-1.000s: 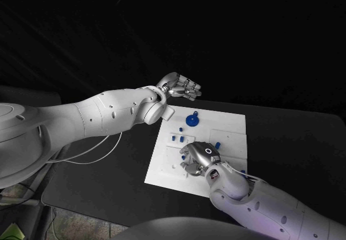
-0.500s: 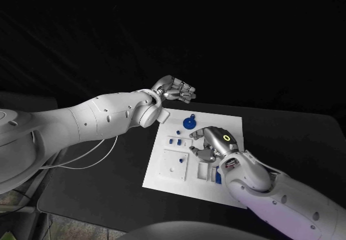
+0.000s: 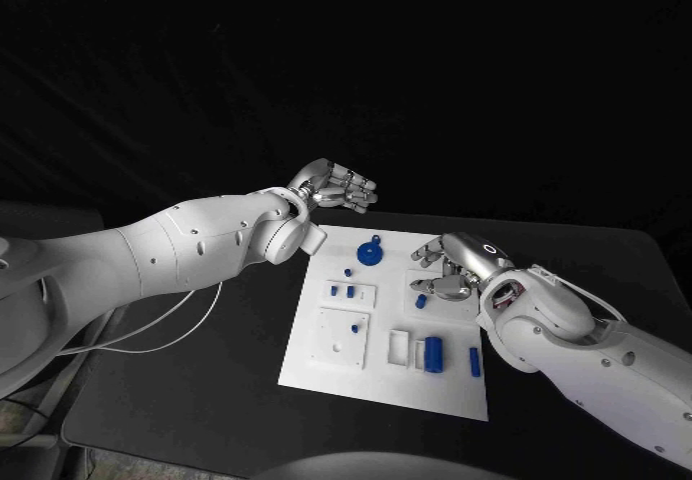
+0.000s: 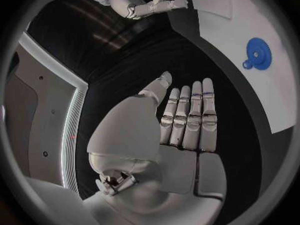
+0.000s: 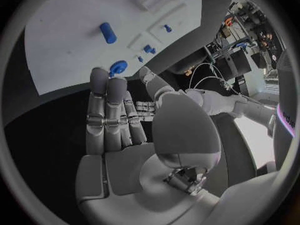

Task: Assemble the parts on the task board

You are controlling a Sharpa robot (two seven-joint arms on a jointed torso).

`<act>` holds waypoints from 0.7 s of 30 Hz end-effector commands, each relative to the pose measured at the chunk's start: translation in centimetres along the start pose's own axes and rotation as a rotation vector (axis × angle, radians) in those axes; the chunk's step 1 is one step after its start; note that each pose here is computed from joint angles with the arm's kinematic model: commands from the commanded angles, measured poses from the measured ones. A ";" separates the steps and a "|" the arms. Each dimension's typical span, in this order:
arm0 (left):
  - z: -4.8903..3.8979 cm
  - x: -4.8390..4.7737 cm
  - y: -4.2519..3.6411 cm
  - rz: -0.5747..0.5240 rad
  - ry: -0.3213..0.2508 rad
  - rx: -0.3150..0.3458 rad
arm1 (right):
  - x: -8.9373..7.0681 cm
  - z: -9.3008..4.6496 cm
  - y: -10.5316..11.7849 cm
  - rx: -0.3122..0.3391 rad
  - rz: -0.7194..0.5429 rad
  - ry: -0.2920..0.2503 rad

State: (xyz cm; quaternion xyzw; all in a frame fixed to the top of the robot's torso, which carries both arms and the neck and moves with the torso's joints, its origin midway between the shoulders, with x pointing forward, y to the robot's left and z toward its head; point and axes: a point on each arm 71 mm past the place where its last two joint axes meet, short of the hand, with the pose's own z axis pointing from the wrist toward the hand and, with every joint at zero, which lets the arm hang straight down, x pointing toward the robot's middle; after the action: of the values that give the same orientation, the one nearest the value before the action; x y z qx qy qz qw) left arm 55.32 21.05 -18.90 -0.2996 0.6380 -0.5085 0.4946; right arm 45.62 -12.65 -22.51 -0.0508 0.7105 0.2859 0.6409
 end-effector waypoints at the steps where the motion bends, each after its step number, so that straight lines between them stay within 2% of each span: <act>1: 0.02 0.07 -0.17 -0.014 -0.001 0.020 | 1.0 0.2 0.0 -0.014 -0.043 0.123; 11: 0.05 -0.04 -0.02 -0.016 -0.005 0.019 | 3.0 0.2 -0.6 0.013 -0.127 0.207; 15: 0.12 0.08 -0.04 -0.018 -0.003 0.019 | 3.6 0.3 -0.6 0.015 -0.154 0.211; 21: 0.15 0.26 -0.09 -0.020 0.001 0.021 | 4.4 0.5 -0.7 0.026 -0.201 0.190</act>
State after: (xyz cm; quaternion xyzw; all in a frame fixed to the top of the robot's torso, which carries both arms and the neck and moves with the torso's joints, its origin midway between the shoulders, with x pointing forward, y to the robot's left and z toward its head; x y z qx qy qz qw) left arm 55.41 21.00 -19.03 -0.3025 0.6347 -0.5112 0.4942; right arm 45.48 -11.66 -26.84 -0.1216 0.7690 0.2277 0.5848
